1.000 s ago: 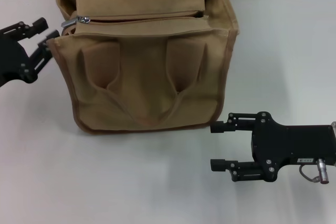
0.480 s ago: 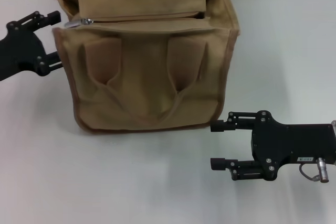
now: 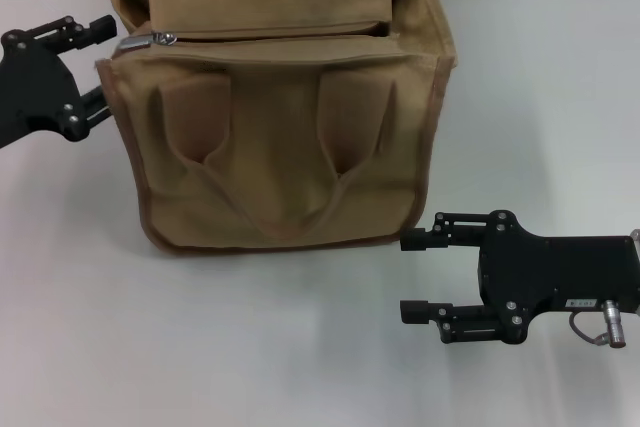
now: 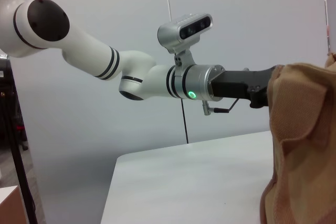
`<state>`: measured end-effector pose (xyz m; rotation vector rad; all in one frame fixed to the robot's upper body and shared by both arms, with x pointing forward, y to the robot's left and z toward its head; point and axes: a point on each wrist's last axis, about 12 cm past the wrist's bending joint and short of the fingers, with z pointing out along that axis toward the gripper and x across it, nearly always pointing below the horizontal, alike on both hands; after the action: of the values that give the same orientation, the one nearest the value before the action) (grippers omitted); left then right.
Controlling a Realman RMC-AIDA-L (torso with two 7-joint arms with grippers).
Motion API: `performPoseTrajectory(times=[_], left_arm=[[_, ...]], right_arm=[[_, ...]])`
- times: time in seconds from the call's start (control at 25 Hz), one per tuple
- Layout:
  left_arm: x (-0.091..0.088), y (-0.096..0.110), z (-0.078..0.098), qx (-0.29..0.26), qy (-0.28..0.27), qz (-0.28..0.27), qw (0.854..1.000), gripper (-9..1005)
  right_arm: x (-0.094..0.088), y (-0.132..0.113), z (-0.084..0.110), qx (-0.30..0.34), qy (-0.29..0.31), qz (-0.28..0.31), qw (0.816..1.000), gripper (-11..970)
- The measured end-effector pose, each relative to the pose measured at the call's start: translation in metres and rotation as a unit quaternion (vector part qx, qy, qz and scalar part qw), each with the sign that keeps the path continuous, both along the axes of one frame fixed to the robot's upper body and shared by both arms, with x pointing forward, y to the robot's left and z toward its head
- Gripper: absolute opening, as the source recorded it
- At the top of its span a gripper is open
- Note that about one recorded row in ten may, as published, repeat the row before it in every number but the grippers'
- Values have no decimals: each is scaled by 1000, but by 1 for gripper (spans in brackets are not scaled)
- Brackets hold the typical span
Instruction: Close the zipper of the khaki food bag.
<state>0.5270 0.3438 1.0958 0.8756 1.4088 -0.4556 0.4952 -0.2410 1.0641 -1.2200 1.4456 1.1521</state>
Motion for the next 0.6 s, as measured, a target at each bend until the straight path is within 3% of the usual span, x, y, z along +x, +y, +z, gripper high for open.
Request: performPoseTrajectory(times=[0.28, 0.48, 0.6], left_arm=[[-2, 0, 2, -22, -10, 6, 1000, 489], [-3, -3, 0, -30, -16, 17, 999, 241], [-8, -1, -1, -41, -20, 25, 999, 29]], right_arm=[[1, 0, 1, 0, -2, 0, 1000, 708], [1, 1, 1, 1, -3, 0, 1000, 708], [1, 1, 1, 2, -2, 1, 1000, 708]])
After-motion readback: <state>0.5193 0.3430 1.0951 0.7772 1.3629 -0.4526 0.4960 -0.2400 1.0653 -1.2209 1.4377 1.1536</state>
